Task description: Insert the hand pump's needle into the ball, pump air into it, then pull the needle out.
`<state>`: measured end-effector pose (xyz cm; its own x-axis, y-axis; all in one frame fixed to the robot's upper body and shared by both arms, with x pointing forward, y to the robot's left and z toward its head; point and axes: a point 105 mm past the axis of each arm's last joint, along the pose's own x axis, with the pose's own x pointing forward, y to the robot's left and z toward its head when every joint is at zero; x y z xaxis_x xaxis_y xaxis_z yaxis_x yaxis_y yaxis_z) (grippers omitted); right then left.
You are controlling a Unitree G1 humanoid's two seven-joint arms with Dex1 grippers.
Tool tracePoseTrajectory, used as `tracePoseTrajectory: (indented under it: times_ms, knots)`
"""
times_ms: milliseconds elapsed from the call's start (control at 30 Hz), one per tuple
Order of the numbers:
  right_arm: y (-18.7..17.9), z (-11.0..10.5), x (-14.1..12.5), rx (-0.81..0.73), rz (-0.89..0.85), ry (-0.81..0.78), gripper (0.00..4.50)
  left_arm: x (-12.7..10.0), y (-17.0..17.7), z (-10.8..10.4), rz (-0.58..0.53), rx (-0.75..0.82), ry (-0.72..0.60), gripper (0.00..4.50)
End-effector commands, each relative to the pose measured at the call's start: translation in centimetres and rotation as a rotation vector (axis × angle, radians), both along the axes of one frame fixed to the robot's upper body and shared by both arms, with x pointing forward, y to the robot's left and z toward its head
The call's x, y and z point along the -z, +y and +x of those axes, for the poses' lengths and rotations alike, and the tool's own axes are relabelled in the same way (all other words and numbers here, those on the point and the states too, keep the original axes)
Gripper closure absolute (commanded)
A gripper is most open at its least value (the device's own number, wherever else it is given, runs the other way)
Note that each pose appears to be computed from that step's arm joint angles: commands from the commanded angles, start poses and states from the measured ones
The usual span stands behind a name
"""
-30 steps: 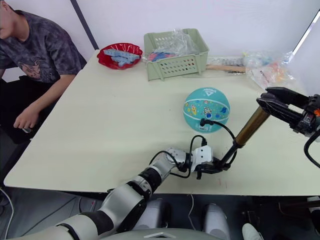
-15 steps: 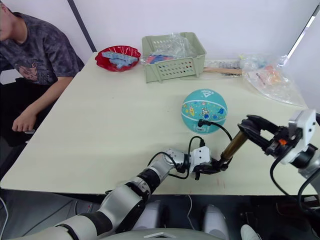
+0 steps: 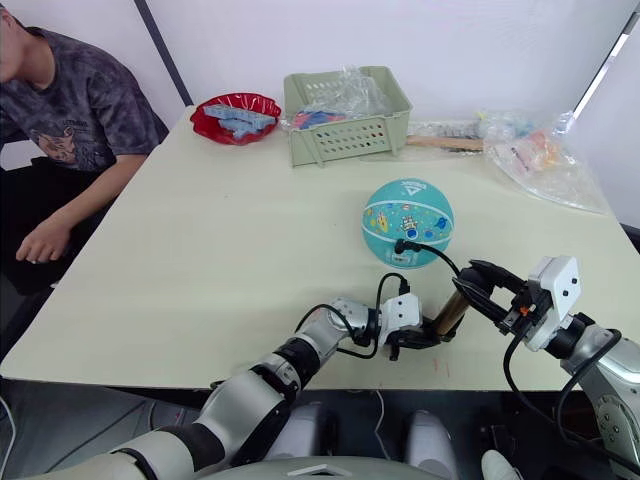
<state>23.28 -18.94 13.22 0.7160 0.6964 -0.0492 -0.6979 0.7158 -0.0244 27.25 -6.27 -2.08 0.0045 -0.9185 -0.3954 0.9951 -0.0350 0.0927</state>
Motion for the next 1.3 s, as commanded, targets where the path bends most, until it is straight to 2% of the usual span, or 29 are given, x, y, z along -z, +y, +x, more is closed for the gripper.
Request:
tracePoseTrajectory:
  times_ms: [33,200,400,567,833,933,1300]
  knots:
    - [-0.3,-0.3,-0.3,-0.018,0.014,0.045,2.9,5.2,3.6,-2.2,0.197,-0.019,0.142,3.39]
    - [-2.1,-0.1,-6.1,0.001,0.037,-0.078,2.9,5.3,3.8,-2.2,0.2,-0.018,0.144,3.39]
    - [-3.4,-0.5,-11.2,0.001,0.061,-0.168,2.9,5.3,3.8,-2.5,0.202,-0.005,0.145,3.39]
    - [-3.7,-1.1,-14.6,-0.026,0.082,-0.215,2.9,4.9,4.0,-2.0,0.182,-0.008,0.138,3.39]
    - [-3.9,-1.5,-17.1,-0.024,0.071,-0.255,2.9,4.8,4.3,-1.7,0.171,-0.023,0.141,3.39]
    - [-3.7,-1.3,-16.3,-0.022,0.056,-0.227,2.9,4.8,4.3,-1.7,0.17,-0.024,0.141,3.39]
    - [-2.0,-0.7,-5.1,-0.043,-0.092,0.027,2.9,4.6,4.0,-1.7,0.164,-0.023,0.14,3.39]
